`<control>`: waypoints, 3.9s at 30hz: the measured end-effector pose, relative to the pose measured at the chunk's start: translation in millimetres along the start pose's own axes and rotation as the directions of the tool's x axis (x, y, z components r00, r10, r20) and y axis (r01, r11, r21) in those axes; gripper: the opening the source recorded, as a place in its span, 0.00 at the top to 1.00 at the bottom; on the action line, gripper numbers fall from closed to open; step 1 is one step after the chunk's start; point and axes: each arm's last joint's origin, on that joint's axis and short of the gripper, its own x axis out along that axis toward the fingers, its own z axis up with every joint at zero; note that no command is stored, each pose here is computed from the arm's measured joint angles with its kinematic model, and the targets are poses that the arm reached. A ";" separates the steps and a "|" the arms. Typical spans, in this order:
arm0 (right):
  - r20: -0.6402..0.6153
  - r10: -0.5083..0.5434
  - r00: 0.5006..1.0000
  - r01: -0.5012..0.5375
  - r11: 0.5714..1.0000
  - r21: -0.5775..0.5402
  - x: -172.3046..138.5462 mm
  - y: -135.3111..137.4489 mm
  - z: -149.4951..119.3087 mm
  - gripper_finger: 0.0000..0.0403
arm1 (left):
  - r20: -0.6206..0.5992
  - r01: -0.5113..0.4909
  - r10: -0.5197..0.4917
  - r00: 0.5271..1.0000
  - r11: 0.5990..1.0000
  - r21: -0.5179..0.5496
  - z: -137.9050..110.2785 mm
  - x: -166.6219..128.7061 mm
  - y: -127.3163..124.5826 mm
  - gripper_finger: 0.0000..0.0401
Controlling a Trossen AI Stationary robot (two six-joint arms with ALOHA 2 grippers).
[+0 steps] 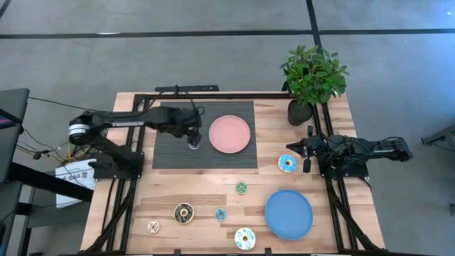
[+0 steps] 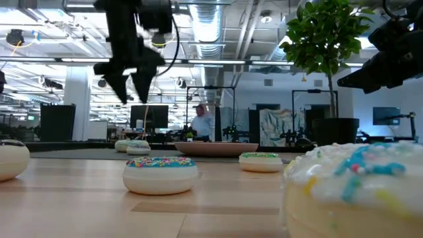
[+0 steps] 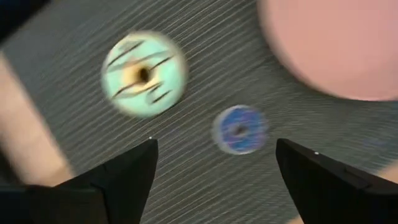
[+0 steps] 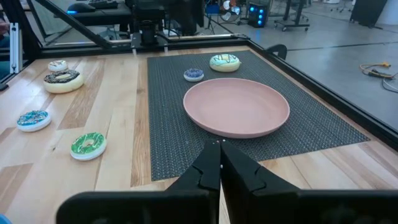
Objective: Pick & Place donuts
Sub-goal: Put the big light blue donut on the pink plate
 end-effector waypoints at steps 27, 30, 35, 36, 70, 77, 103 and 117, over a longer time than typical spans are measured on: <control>0.000 0.000 1.000 0.000 1.000 0.000 0.0 0.0 0.1 1.00 | -0.228 -0.032 0.050 0.972 0.996 0.081 60.7 87.2 90.2 0.20; 0.000 0.000 1.000 0.000 1.000 0.000 0.0 0.0 0.0 1.00 | -0.250 -0.023 0.049 0.967 0.994 0.104 61.5 98.1 90.1 0.20; 0.000 0.000 1.000 0.000 1.000 0.000 0.0 0.0 0.1 1.00 | -0.287 -0.024 0.058 0.956 0.992 0.122 60.7 114.0 88.6 0.20; 0.000 0.000 1.000 0.000 1.000 0.000 0.0 0.0 -0.1 1.00 | -0.284 -0.021 0.054 0.957 0.993 0.120 61.4 115.9 88.4 0.20; 0.000 0.000 1.000 0.000 1.000 0.000 0.0 0.0 0.0 1.00 | -0.246 0.039 -0.009 0.969 0.993 0.115 64.4 117.6 79.3 0.20; 0.000 0.000 1.000 0.000 1.000 0.000 0.0 0.0 0.0 1.00 | -0.246 0.036 -0.009 0.969 0.994 0.107 64.3 117.7 79.3 0.20; 0.000 0.000 1.000 0.000 1.000 0.000 0.0 0.0 0.0 1.00 | -0.194 0.084 -0.069 0.979 0.994 0.072 66.3 122.4 76.4 0.20; 0.000 0.000 1.000 0.000 1.000 0.000 0.0 0.0 0.0 1.00 | -0.203 0.083 -0.070 0.977 0.995 0.058 60.3 126.7 77.1 0.21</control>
